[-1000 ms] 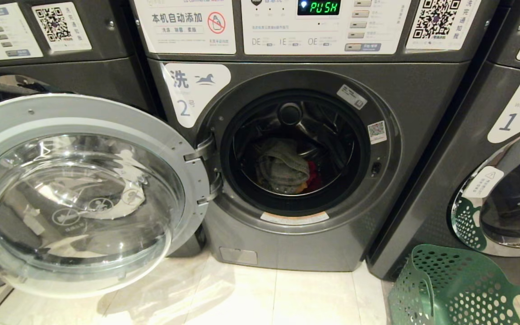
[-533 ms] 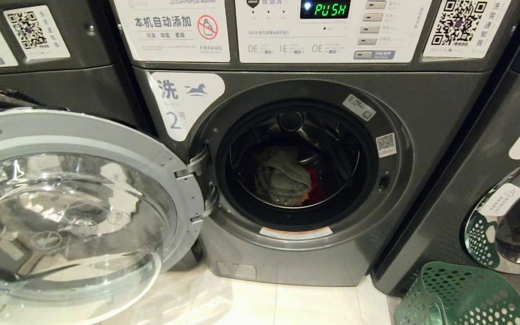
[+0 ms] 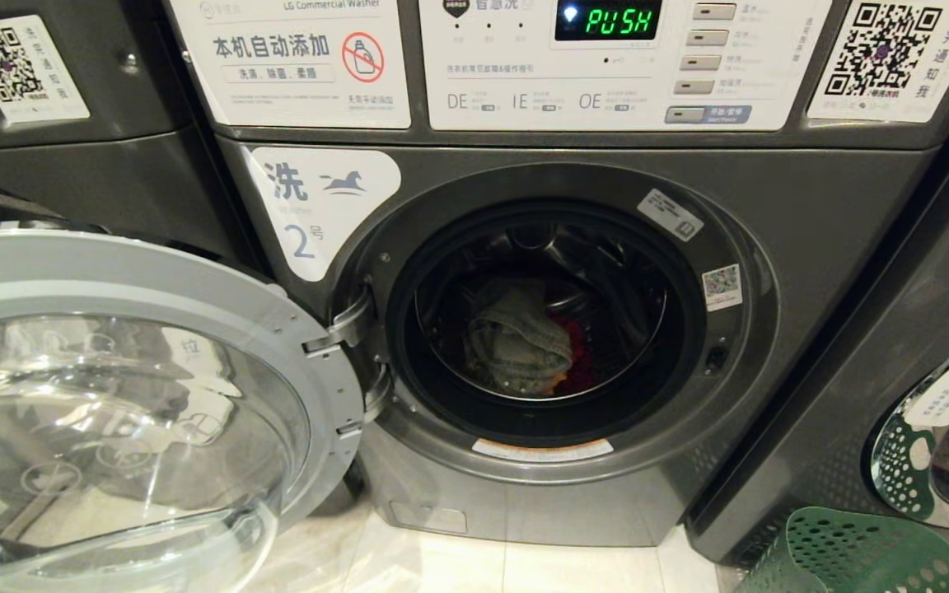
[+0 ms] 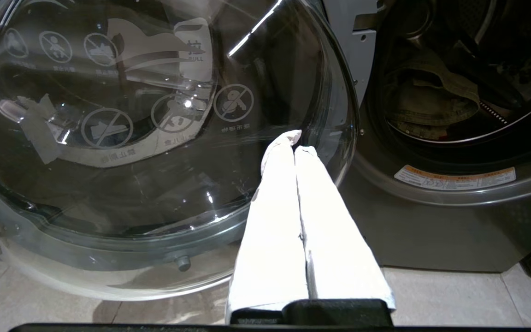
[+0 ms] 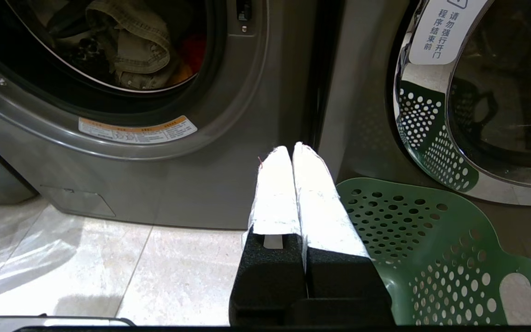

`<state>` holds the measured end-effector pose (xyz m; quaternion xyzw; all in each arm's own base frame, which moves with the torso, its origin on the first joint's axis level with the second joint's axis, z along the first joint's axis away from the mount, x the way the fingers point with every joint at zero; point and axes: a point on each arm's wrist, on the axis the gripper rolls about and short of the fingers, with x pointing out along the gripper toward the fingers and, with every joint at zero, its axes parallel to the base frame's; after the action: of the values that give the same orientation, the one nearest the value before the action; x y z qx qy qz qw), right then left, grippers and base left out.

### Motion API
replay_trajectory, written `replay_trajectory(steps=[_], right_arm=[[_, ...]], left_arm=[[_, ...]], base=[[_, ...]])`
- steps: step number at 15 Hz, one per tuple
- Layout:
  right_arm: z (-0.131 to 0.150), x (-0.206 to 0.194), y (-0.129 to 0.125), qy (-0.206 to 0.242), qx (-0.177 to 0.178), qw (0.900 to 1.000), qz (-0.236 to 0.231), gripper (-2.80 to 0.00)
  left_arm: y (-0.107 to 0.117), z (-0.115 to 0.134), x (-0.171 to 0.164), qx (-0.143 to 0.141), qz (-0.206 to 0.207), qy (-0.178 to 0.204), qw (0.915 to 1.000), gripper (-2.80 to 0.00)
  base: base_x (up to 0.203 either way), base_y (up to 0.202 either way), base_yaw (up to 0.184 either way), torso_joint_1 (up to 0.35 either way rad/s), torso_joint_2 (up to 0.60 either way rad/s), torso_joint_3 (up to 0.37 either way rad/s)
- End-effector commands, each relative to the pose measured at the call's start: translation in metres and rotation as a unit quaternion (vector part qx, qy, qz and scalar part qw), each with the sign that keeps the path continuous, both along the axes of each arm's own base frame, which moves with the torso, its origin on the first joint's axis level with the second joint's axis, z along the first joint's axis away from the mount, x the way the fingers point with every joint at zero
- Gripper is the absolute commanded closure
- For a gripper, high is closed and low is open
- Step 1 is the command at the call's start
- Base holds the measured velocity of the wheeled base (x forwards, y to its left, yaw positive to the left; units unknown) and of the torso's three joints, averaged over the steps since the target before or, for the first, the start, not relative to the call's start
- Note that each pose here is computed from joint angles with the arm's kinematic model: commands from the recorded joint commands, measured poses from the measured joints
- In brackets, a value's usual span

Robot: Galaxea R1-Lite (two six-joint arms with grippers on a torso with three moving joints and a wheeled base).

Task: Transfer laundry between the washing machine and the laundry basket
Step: Pick a cloth and place it into the basket

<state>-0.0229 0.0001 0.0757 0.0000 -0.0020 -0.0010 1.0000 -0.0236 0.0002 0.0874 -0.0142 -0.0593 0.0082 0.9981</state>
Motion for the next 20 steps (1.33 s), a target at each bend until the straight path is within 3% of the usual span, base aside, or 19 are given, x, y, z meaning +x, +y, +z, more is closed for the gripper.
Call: replay_trajectory(steps=[1,10,20], right_arm=[[0.0001,0.0001,0.0000,0.000,0.000,1.000,0.000,0.00],[0.0001,0.0001,0.0000,0.000,-0.001,1.000,0.001,0.00],[0.0001,0.0001,0.0001,0.000,-0.008,1.000,0.002,0.00]], left_arm=[[0.0000,-0.0110,0.0034,-0.002,0.000,0.020,0.9998,0.00],[0.0000,-0.0110,0.0034,-0.002,0.001,0.020,0.9998,0.00],[0.0000,-0.0109,0.0034,-0.002,0.000,0.019,0.9998,0.00]], base=[[0.000,0.000,0.000,0.000,0.00,0.000],[0.000,0.000,0.000,0.000,0.00,-0.005],[0.000,0.000,0.000,0.004,0.00,-0.181]])
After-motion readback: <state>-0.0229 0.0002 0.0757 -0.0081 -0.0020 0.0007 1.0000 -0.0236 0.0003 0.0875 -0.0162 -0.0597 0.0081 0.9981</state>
